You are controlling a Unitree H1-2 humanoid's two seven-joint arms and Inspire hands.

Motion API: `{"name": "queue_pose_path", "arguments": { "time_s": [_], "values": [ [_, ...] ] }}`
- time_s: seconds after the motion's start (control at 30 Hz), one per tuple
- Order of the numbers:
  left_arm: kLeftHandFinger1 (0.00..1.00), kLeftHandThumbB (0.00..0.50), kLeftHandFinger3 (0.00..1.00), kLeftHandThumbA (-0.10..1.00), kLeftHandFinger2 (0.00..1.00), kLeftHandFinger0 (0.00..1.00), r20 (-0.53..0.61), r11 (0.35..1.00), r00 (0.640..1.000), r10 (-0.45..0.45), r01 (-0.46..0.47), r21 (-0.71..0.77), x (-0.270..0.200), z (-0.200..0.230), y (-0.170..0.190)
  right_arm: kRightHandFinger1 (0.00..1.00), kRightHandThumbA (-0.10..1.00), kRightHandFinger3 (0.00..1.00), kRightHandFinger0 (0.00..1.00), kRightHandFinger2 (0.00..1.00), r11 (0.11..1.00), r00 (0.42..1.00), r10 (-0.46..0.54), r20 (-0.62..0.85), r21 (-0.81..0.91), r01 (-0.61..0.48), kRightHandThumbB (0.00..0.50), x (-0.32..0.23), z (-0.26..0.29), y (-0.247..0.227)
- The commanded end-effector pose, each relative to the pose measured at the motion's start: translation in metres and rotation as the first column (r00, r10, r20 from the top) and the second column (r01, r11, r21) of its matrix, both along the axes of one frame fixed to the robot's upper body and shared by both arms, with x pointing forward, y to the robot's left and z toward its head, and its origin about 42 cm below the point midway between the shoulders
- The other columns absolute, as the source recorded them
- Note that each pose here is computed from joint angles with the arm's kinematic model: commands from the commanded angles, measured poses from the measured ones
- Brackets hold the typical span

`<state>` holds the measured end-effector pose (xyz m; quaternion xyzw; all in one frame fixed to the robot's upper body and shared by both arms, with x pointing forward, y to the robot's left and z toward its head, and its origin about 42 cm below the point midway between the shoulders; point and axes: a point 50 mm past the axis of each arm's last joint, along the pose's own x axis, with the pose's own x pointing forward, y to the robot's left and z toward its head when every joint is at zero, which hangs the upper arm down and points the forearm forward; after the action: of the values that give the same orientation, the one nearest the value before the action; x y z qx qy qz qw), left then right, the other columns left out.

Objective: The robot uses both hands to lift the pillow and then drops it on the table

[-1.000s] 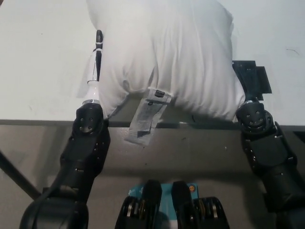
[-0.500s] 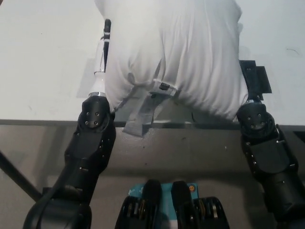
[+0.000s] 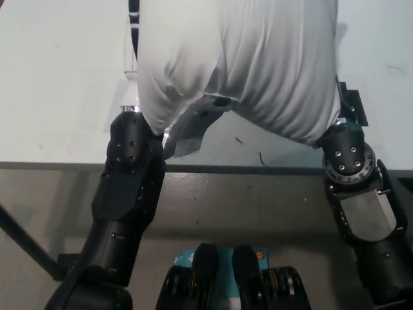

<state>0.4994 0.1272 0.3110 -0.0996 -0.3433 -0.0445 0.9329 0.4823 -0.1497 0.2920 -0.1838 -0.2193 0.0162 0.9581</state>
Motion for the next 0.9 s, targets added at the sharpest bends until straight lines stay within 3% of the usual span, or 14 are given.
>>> {"name": "queue_pose_path", "arguments": {
  "time_s": [0.0,0.1,0.17,0.2,0.27,0.37,0.5,0.67,0.77,0.8,0.87],
  "values": [
    [1.0,0.195,1.0,1.0,1.0,1.0,0.236,0.981,0.957,-0.167,0.139,0.131,-0.037,0.07,-0.071,1.0,1.0,1.0,1.0,1.0,0.973,0.893,0.228,0.389,-0.053,-0.225,0.246,-0.048,0.11,0.072],
    [1.0,0.16,1.0,1.0,1.0,1.0,0.307,0.981,0.935,-0.178,0.147,0.124,-0.046,0.087,-0.07,1.0,1.0,1.0,1.0,1.0,0.969,0.872,0.235,0.429,-0.032,-0.245,0.251,-0.058,0.123,0.071],
    [1.0,0.175,1.0,1.0,1.0,1.0,0.333,0.985,0.932,-0.146,0.105,0.137,-0.058,0.099,-0.068,1.0,1.0,1.0,1.0,1.0,0.973,0.852,0.218,0.475,-0.04,-0.227,0.26,-0.071,0.135,0.07],
    [1.0,0.21,1.0,1.0,1.0,1.0,0.367,0.987,0.923,-0.117,0.067,0.145,-0.074,0.114,-0.063,1.0,1.0,1.0,1.0,1.0,0.976,0.823,0.198,0.533,-0.029,-0.216,0.274,-0.087,0.15,0.067],
    [1.0,0.206,1.0,1.0,1.0,1.0,0.395,0.987,0.911,-0.115,0.059,0.149,-0.081,0.12,-0.061,1.0,1.0,1.0,1.0,1.0,0.975,0.81,0.196,0.552,-0.022,-0.221,0.272,-0.094,0.154,0.064],
    [1.0,0.239,1.0,1.0,1.0,1.0,0.422,0.989,0.9,-0.112,0.062,0.132,-0.093,0.131,-0.059,1.0,1.0,1.0,1.0,1.0,0.978,0.777,0.175,0.604,-0.014,-0.209,0.249,-0.107,0.164,0.06],
    [1.0,0.179,1.0,1.0,1.0,1.0,0.497,0.991,0.864,-0.083,0.018,0.134,-0.106,0.142,-0.058,1.0,1.0,1.0,1.0,1.0,0.985,0.729,0.159,0.666,-0.06,-0.159,0.262,-0.119,0.173,0.055],
    [1.0,0.178,1.0,1.0,1.0,1.0,0.53,0.993,0.847,-0.046,-0.02,0.119,-0.115,0.144,-0.061,1.0,1.0,1.0,1.0,1.0,0.987,0.715,0.153,0.682,-0.076,-0.138,0.312,-0.124,0.171,0.059],
    [1.0,0.154,1.0,1.0,1.0,1.0,0.532,0.992,0.847,-0.027,-0.043,0.118,-0.115,0.142,-0.059,1.0,1.0,1.0,1.0,1.0,0.987,0.716,0.16,0.68,-0.091,-0.134,0.298,-0.122,0.17,0.061],
    [1.0,0.178,1.0,1.0,1.0,1.0,0.5,0.994,0.866,-0.021,-0.037,0.106,-0.11,0.138,-0.058,1.0,1.0,1.0,1.0,1.0,0.986,0.734,0.166,0.659,-0.098,-0.134,0.3,-0.116,0.165,0.062],
    [1.0,0.177,1.0,1.0,1.0,1.0,0.452,0.996,0.892,-0.019,-0.024,0.089,-0.103,0.132,-0.056,1.0,1.0,1.0,1.0,1.0,0.987,0.744,0.163,0.648,-0.105,-0.124,0.301,-0.112,0.162,0.062]
  ]
}}
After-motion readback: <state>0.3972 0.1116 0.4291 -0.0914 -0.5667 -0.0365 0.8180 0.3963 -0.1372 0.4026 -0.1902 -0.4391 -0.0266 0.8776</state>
